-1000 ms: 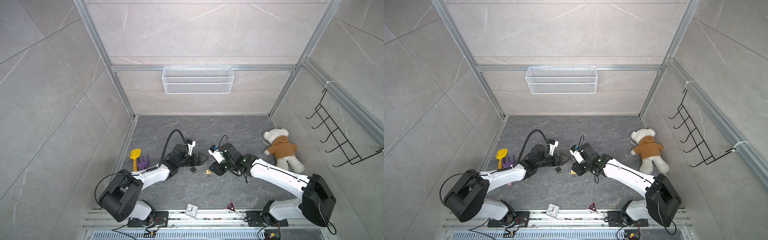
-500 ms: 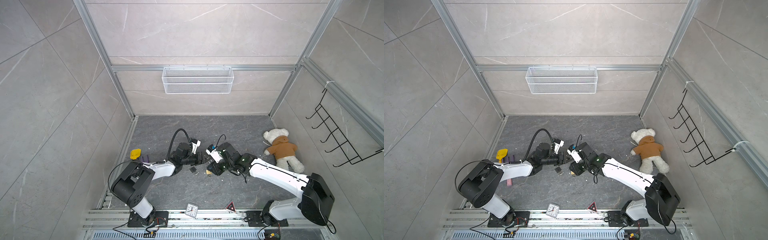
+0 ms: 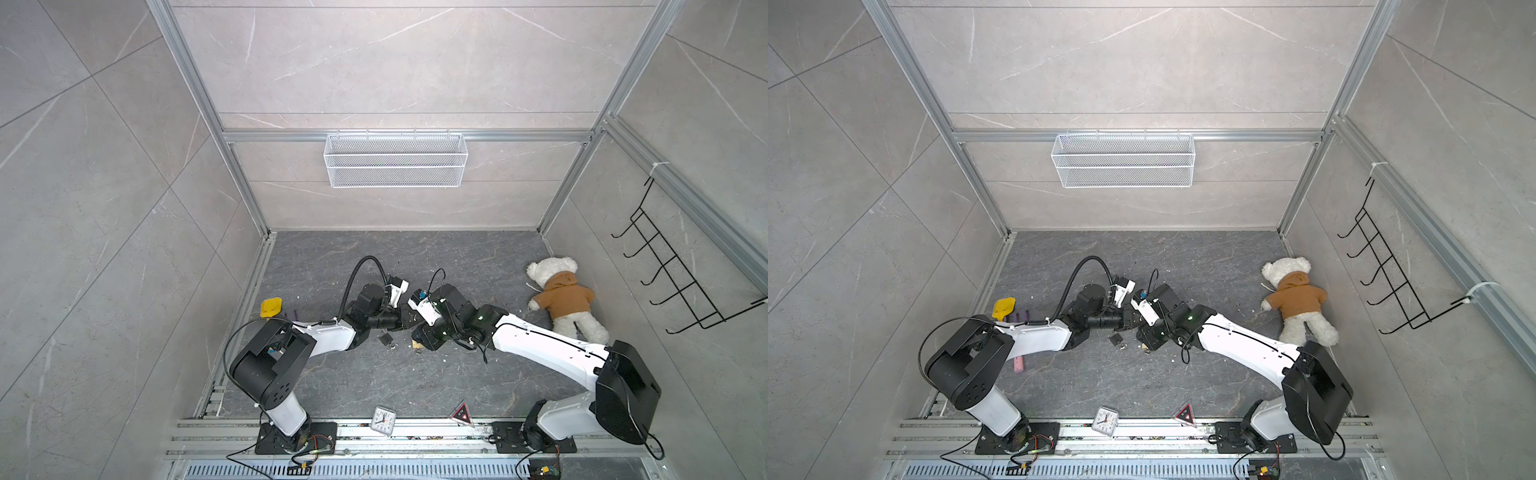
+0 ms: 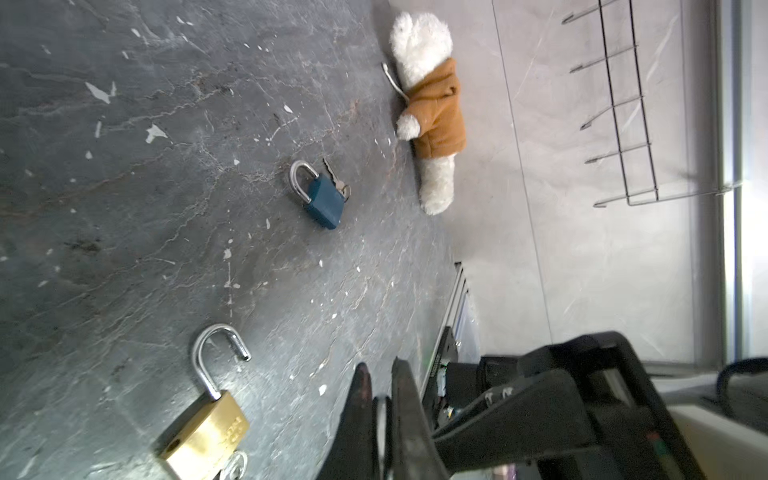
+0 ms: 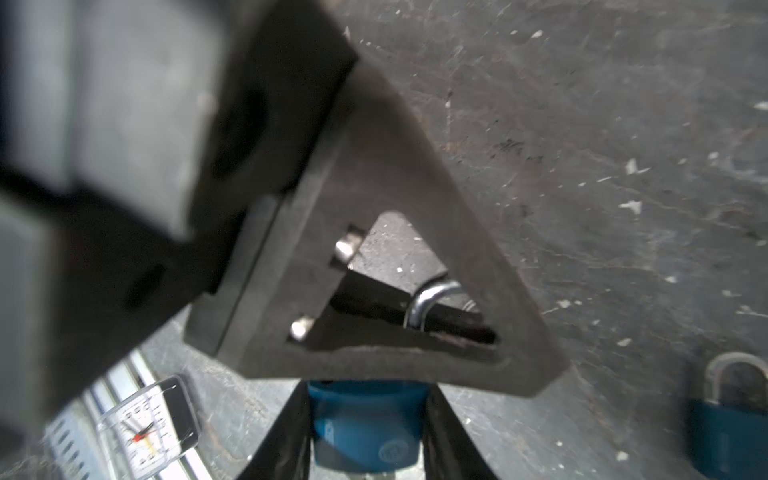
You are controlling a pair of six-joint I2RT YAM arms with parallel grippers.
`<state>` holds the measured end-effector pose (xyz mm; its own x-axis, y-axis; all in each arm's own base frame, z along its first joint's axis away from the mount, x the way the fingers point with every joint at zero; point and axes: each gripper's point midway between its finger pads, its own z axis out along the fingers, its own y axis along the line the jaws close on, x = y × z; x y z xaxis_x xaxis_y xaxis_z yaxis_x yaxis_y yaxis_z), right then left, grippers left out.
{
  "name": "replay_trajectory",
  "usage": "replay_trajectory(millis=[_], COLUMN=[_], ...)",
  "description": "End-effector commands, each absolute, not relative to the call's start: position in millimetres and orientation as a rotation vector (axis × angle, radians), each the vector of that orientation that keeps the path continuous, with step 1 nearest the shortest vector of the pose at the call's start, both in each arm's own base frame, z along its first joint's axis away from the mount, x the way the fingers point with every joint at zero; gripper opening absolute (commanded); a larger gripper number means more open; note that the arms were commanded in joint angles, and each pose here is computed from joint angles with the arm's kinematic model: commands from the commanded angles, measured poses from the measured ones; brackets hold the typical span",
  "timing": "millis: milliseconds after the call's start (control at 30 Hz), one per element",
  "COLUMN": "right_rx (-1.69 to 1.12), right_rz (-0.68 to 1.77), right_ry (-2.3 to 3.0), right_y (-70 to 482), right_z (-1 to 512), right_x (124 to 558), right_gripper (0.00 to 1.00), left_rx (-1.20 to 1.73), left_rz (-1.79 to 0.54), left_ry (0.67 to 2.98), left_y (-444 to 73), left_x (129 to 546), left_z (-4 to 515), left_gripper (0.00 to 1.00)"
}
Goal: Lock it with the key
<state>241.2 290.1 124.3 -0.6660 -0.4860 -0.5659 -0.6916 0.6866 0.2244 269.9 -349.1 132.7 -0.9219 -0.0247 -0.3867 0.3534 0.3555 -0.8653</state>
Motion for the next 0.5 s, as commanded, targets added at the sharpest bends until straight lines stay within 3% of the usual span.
replay_trajectory(millis=[0,100,333,467], right_rx=[-0.862,-0.819,-0.751,-0.687], right_rz=[0.616,0.623,0.702,0.768], right_ry=[2.36,2.344,2.267,2.177], right_y=[299.7,300.6,304.6,293.3], right_z=[143.0,146.0,170.8,201.7], right_x=[252.0,256.2,262.2,268.3], right_gripper=[0.27,0.3,0.58,0.62], left_rx=[0.315,0.306,0.209,0.067], left_rz=[-1.592,-1.6,-1.575,-1.523], left_ry=[2.256,2.245,2.148,2.034], left_y=[-351.4,-350.8,-340.4,-321.8], left_x=[273.4,273.1,280.6,291.7], left_z=[141.0,144.9,179.3,212.8], left_gripper=[0.0,0.0,0.0,0.0])
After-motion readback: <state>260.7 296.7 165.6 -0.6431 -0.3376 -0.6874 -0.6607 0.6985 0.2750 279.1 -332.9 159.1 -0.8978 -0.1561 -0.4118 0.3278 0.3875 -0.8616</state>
